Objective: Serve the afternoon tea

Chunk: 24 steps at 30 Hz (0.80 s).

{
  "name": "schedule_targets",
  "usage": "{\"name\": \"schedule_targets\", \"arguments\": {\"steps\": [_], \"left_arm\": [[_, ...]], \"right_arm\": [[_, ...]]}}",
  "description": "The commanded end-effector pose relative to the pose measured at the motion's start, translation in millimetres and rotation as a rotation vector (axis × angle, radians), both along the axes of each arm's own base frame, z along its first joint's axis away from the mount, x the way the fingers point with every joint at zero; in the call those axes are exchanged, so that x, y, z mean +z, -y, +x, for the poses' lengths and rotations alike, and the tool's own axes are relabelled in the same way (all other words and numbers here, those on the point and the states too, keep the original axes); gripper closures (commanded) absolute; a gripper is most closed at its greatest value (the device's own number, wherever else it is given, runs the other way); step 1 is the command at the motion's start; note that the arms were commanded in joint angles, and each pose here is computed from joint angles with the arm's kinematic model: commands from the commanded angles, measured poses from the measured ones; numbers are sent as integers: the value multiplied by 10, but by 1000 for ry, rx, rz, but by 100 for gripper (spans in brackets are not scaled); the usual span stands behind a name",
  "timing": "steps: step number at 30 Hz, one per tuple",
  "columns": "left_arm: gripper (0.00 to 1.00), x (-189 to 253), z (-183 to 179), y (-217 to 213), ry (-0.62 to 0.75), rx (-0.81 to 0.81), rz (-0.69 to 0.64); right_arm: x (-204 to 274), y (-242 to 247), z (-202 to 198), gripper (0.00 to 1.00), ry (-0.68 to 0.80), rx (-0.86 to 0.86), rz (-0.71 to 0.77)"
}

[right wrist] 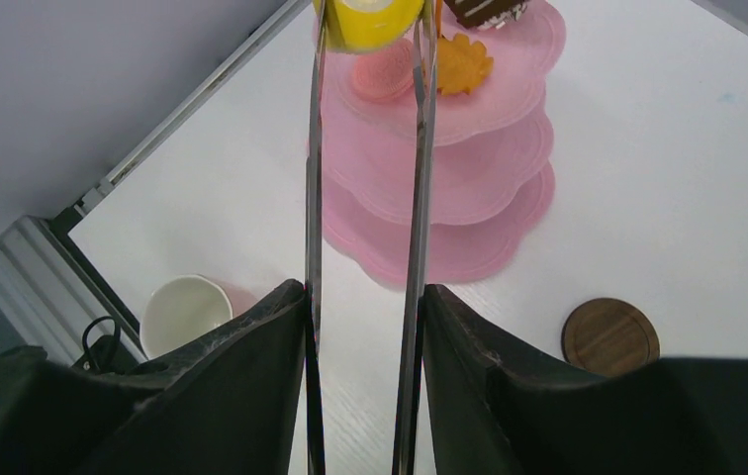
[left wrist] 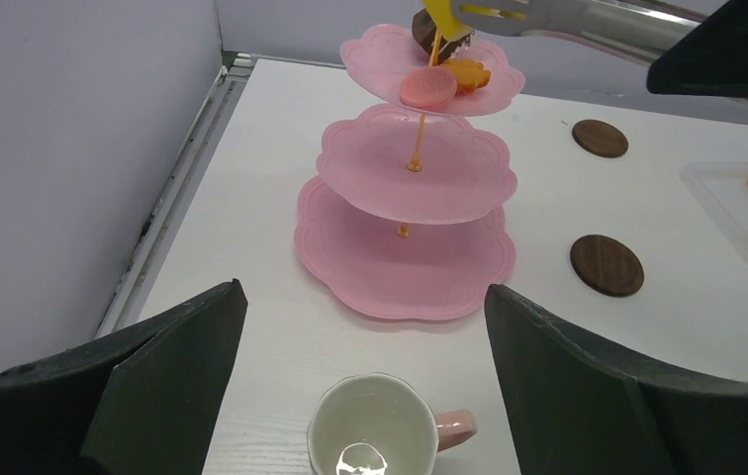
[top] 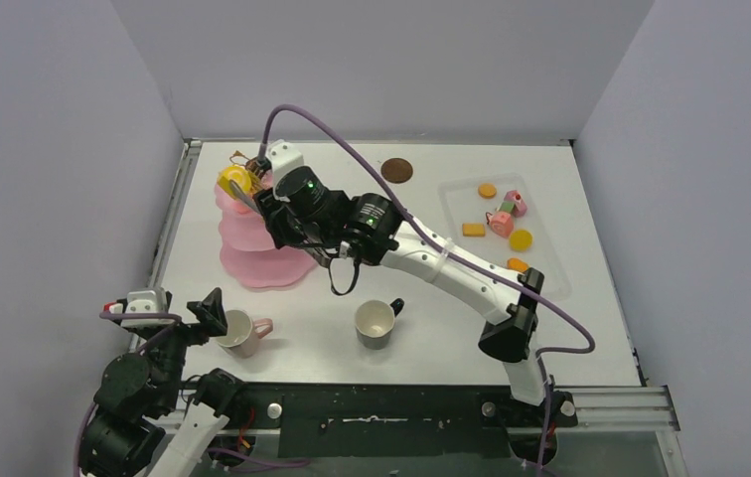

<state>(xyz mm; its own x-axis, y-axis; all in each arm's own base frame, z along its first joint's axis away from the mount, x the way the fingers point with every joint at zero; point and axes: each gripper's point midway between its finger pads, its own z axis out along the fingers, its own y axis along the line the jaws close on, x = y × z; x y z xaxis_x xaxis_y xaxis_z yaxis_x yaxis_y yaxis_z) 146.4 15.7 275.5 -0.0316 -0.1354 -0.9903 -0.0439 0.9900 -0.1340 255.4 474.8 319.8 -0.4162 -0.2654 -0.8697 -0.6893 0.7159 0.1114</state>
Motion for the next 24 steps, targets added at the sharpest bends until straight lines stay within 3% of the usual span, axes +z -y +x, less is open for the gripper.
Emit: {"name": "schedule_targets", "arguments": {"steps": [1, 14, 24], "left_arm": [[10, 127, -49, -50, 62, 18, -45], [10, 145, -87, -49, 85, 7, -60], [10, 133, -45, -6, 68, -6, -43]], "right_arm": [[424, -216, 113, 56, 120, -9, 105], [139, -437, 257, 54, 142, -57, 73], [244, -399, 142, 54, 126, -8, 99]]}}
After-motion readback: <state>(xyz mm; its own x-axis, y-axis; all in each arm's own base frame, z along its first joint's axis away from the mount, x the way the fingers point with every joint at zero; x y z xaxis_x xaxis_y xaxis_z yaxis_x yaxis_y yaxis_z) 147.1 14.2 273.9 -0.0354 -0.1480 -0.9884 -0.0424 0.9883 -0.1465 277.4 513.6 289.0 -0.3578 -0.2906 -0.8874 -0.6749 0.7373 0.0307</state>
